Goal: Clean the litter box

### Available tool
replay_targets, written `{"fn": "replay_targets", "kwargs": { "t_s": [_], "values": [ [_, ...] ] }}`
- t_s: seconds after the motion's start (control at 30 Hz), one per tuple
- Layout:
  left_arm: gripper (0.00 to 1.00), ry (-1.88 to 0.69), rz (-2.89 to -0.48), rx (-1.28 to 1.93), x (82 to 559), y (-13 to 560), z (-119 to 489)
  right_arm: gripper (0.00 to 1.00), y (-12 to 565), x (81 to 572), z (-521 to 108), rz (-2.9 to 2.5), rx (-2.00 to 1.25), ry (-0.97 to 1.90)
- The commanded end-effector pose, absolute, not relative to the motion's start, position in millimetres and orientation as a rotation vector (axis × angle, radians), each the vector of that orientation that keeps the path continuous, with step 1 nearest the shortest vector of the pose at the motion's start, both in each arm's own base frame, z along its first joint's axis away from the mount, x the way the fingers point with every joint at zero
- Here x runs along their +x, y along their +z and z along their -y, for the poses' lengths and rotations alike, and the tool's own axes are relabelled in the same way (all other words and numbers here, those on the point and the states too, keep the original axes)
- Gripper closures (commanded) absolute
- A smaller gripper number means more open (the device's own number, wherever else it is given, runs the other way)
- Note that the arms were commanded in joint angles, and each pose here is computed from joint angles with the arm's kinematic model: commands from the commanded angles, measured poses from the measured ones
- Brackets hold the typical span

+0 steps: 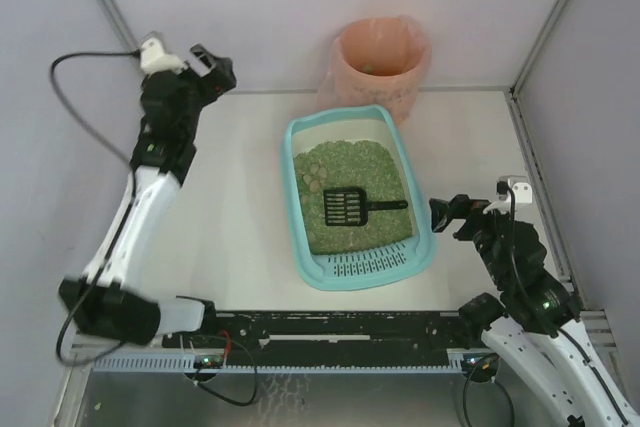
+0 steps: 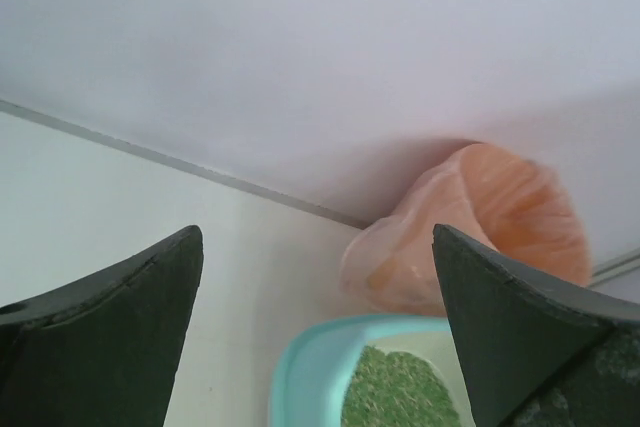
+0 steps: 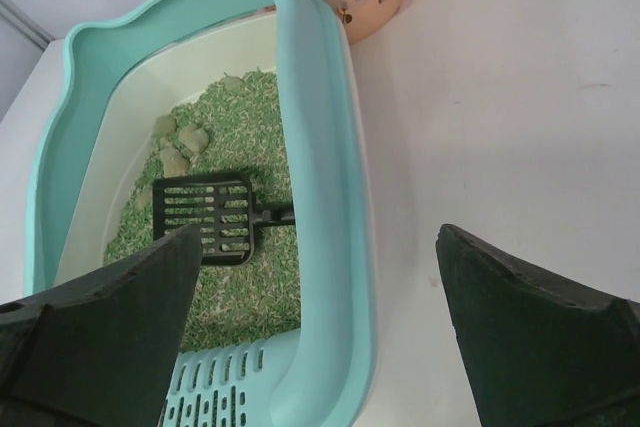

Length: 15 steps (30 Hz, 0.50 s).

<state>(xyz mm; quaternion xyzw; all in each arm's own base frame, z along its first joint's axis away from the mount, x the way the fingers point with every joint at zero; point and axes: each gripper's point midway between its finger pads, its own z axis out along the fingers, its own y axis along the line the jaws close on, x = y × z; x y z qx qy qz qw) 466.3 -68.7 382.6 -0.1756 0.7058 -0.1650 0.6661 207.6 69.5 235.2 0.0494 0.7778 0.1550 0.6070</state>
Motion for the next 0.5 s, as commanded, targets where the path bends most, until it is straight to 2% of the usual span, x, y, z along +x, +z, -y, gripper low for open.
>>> {"fn": "replay_targets", "kwargs": {
  "t_s": [0.0, 0.27, 0.47],
  "values": [
    [0.00, -0.329, -1.539, -0.456, 388, 396, 48, 0.00, 268, 206, -60, -1.697, 0.159, 0.360],
    [0.00, -0.308, -1.647, -0.448, 284, 354, 31, 0.00, 273, 200, -54, -1.691, 0.151, 0.340],
    [0.00, -0.256, -1.733, -0.415, 240, 313, 22, 0.00, 272, 198, -51, -1.687, 0.159, 0.336]
  ]
}}
